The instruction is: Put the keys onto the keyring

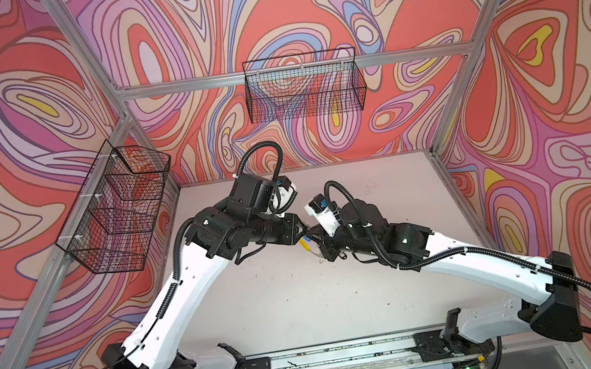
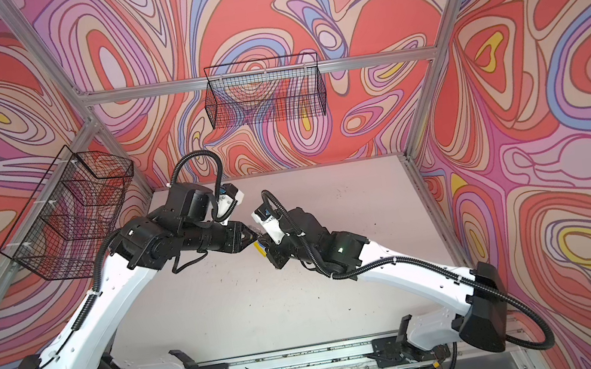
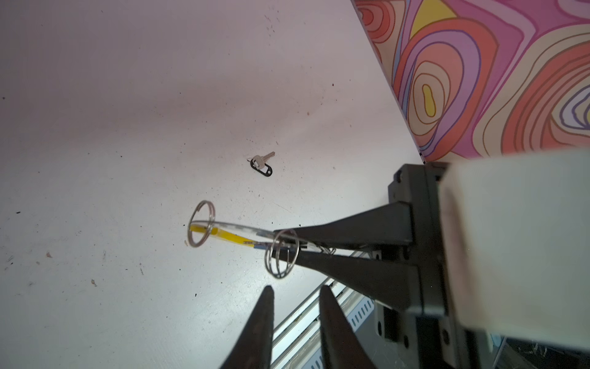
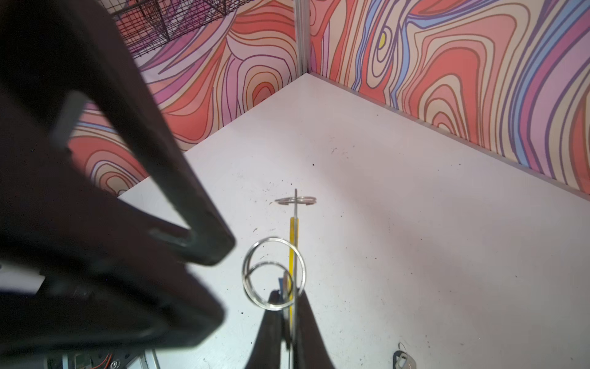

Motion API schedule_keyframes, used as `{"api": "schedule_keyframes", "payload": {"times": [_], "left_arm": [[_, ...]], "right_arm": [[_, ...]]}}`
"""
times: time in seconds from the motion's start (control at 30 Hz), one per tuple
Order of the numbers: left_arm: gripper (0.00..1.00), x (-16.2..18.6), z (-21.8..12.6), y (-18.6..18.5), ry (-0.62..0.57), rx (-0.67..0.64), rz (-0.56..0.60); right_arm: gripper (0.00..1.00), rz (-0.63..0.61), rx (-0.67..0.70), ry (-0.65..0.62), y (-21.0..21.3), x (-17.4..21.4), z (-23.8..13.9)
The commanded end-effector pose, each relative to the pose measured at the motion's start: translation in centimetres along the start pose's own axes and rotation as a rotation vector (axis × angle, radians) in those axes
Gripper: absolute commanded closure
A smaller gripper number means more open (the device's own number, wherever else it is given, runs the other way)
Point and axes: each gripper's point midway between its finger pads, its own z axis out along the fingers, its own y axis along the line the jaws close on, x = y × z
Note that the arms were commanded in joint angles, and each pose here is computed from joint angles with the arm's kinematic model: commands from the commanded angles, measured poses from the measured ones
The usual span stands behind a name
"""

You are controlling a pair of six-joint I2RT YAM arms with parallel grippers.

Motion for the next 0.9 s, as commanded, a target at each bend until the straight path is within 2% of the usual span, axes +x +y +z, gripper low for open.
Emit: {"api": "schedule_keyframes", "payload": {"times": [0.0,0.23,0.37,0.87], "left_arm": [[0.60,-1.5,-2.6,-0.4,-0.160,0.011,0.019],[0.60,-1.9,-1.9,0.4,-0.353,0.072,-0.069],[0.63,-1.9,-1.2,0.5,-0.421,0.127,-0.119],[0.66,-3.0,0.0,0.1,-0.432,0.156,-0.114]], "right_arm": [[1.00,0.051,0.000,-0.062,-0.1,-1.7,-0.8],[1.00,0.147,-0.052,-0.096,0.7,-2.5,-1.0],[1.00,0.173,-0.042,-0.117,0.4,-2.6,-1.1],[1.00,0.157,-0.031,-0.087,0.3,-1.7,-0.1]]}}
